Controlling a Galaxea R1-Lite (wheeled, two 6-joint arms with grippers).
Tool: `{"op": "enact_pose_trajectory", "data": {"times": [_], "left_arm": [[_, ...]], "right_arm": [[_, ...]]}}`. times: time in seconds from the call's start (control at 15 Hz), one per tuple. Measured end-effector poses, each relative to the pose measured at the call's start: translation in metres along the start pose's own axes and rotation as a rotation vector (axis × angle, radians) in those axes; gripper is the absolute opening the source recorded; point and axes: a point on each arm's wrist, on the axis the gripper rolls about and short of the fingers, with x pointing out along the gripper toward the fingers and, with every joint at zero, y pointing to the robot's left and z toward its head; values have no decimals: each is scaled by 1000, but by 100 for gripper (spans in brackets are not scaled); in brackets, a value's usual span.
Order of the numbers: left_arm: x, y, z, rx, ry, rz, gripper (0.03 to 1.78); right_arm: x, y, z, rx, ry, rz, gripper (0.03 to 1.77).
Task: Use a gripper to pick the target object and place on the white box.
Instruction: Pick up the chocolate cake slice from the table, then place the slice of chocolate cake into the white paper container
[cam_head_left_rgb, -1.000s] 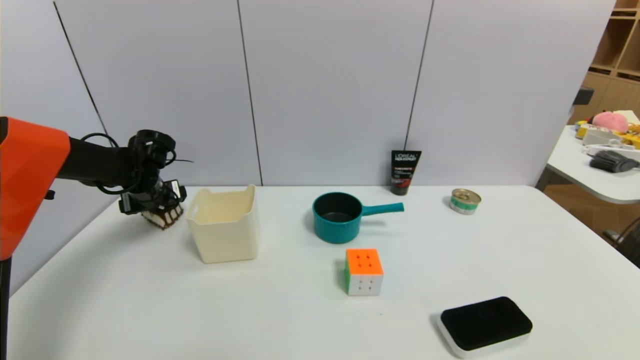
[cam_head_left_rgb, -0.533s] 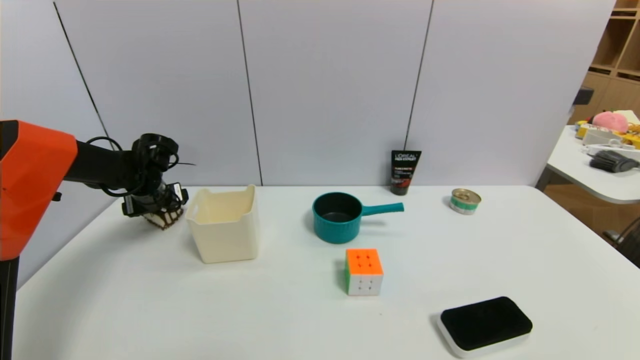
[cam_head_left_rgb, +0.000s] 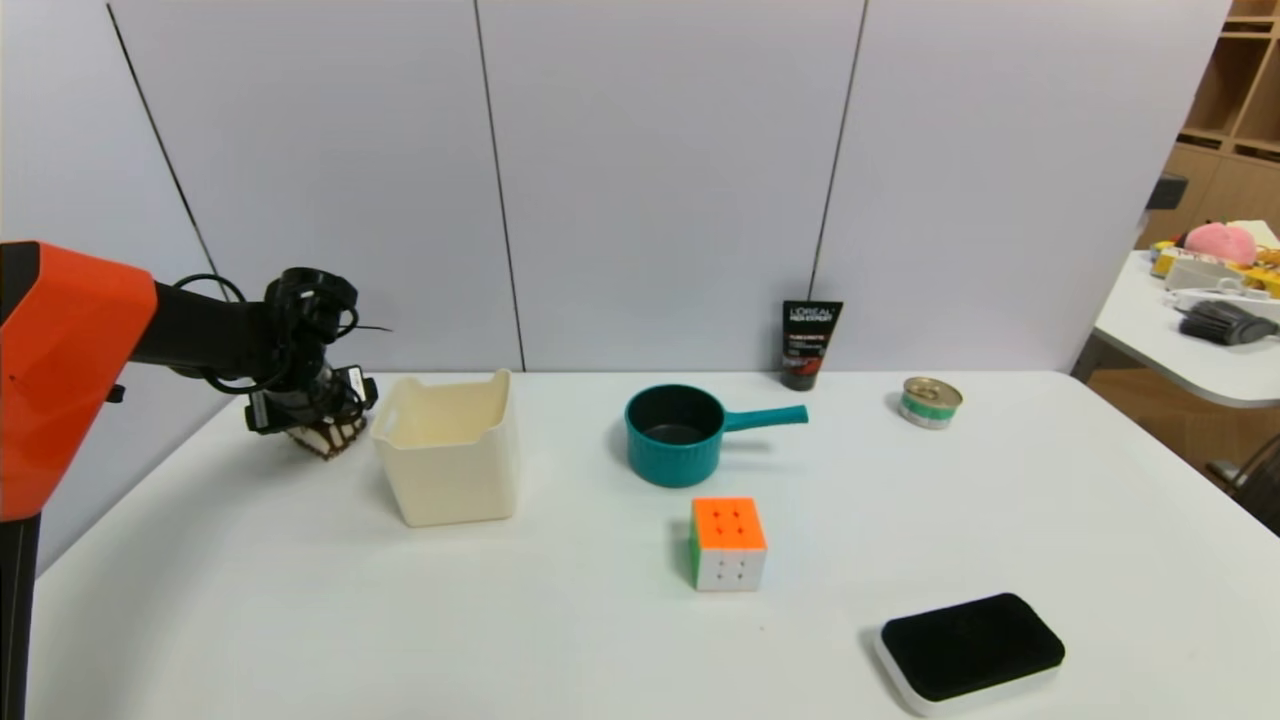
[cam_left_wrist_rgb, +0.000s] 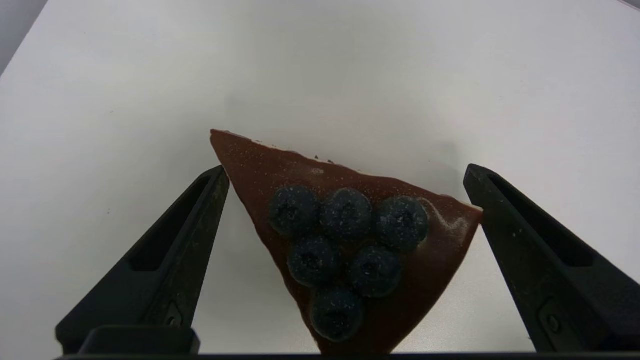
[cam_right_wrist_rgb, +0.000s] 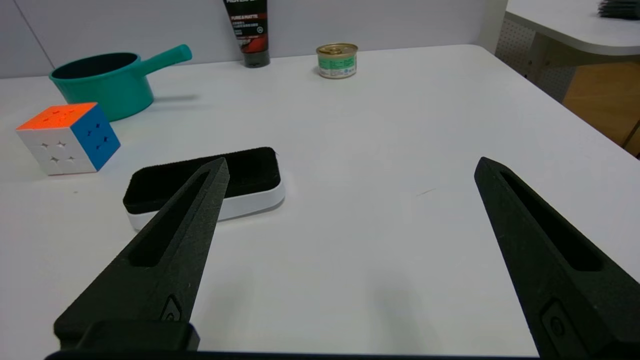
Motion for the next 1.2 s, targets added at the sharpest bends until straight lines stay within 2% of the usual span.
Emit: {"op": "enact_pose_trajectory", "data": {"times": [0.13, 0.2, 0.4, 0.67, 0.93, 1.2], "left_arm": [[0, 0, 0, 0, -1, 0, 169], [0, 0, 0, 1, 0, -1, 160], [0, 0, 0, 0, 2, 0, 113], [-1, 1, 0, 0, 1, -1, 83], [-21, 5, 7, 2, -21, -16, 81], [-67, 19, 22, -8, -77, -39, 81]], "right_arm": [[0, 0, 0, 0, 0, 0, 170], [0, 0, 0, 0, 0, 0, 170], [0, 0, 0, 0, 0, 0, 170], [0, 0, 0, 0, 0, 0, 170], [0, 0, 0, 0, 0, 0, 170], [0, 0, 0, 0, 0, 0, 170]]}}
